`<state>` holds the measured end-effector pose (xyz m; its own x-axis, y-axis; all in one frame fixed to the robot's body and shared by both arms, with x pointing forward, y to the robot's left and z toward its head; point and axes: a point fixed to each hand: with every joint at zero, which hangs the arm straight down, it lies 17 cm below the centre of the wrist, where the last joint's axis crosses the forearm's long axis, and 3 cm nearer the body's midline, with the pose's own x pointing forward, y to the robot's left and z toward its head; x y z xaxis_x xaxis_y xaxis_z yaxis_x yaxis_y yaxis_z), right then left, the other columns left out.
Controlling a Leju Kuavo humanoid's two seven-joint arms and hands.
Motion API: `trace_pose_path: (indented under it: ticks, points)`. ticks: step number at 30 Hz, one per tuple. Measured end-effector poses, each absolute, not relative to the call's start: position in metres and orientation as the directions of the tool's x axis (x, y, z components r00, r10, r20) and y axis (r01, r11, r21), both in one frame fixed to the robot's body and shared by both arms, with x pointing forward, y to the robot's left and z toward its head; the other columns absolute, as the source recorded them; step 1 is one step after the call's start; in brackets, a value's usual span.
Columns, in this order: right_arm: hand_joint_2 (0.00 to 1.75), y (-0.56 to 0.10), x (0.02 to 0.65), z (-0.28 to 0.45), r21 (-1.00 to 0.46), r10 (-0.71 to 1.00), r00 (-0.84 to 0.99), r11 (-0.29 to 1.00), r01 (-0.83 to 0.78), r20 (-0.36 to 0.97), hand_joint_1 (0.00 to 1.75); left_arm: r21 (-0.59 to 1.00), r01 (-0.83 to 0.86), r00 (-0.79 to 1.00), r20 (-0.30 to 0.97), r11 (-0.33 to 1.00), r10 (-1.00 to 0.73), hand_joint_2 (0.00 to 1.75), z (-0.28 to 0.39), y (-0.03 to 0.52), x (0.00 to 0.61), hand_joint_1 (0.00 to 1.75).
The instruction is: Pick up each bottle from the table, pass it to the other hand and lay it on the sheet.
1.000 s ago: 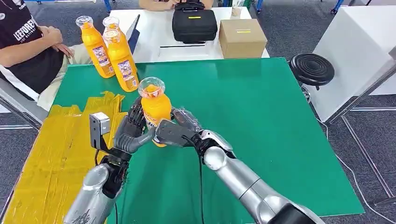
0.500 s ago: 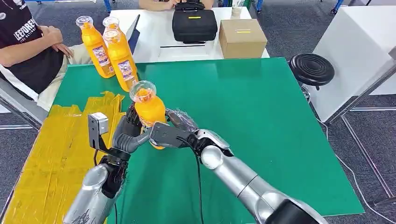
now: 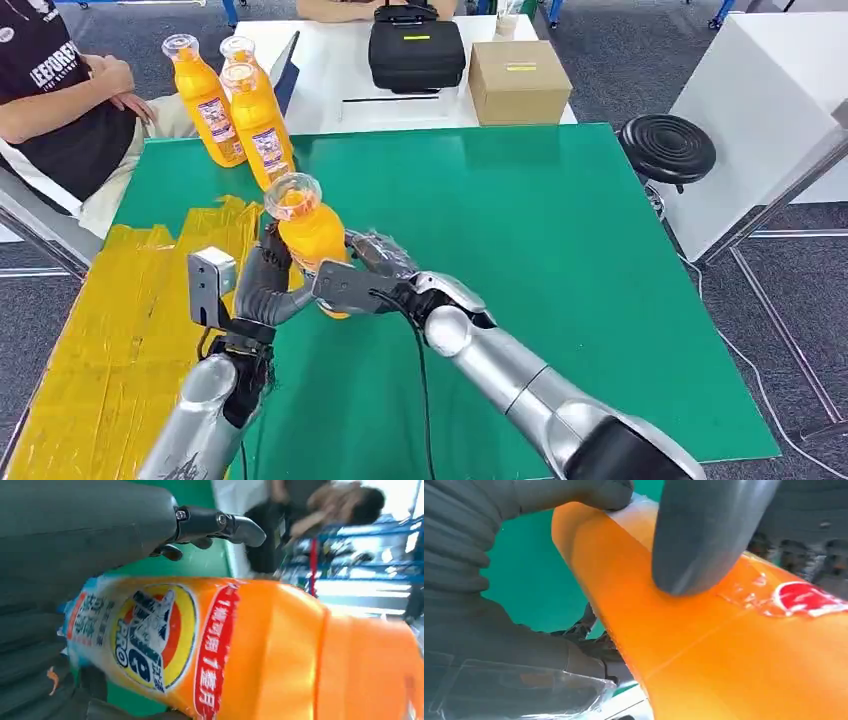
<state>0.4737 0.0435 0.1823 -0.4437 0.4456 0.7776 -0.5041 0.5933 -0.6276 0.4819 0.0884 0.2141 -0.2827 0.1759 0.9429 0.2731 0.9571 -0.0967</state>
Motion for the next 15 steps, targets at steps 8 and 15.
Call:
trace_pose_path:
  ticks: [8,15]
  points:
    - [1.75,0.044,0.475,0.185,-0.631,0.446,-0.448,0.591,-0.502,0.774,1.75,-0.078,0.264,-0.304,0.939,0.961,0.160,1.75,0.218,0.088,0.481,0.00]
    - [1.75,0.052,0.476,0.190,-0.647,0.451,-0.465,0.567,-0.509,0.762,1.75,0.026,0.154,-0.430,0.902,0.988,0.043,1.75,0.241,0.097,0.474,0.00]
